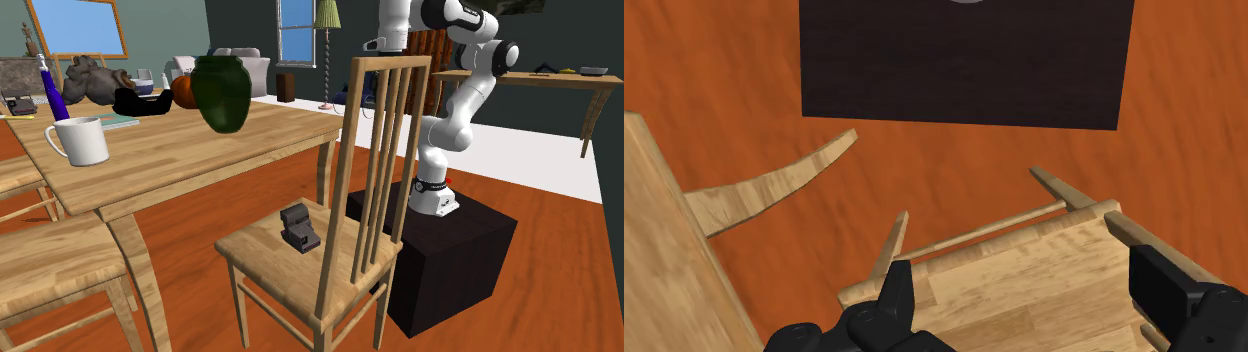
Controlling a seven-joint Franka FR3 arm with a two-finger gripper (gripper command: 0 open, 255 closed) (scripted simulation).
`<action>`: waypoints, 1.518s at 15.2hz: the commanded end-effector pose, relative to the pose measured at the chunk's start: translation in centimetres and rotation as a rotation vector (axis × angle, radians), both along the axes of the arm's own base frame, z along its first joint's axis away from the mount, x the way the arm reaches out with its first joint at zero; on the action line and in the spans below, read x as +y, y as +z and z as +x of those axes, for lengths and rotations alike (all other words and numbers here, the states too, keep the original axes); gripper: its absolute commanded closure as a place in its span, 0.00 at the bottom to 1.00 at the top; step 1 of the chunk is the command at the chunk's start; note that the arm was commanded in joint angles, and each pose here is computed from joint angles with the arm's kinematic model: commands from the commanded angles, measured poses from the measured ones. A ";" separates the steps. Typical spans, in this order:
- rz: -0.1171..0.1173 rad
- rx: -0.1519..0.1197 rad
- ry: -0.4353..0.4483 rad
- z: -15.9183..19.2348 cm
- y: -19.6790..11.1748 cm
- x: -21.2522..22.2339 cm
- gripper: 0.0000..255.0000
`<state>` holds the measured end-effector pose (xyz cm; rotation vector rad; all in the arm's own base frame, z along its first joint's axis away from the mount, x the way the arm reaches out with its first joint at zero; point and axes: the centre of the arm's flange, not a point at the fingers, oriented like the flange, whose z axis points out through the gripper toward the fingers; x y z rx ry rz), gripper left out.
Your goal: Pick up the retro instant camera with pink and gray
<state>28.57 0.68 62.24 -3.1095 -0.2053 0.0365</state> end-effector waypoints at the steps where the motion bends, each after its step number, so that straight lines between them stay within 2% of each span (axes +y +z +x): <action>1: 0.000 0.000 0.000 0.0 0.0 0.0 0.00; 23: 0.091 0.012 0.060 24.1 -16.1 3.1 0.00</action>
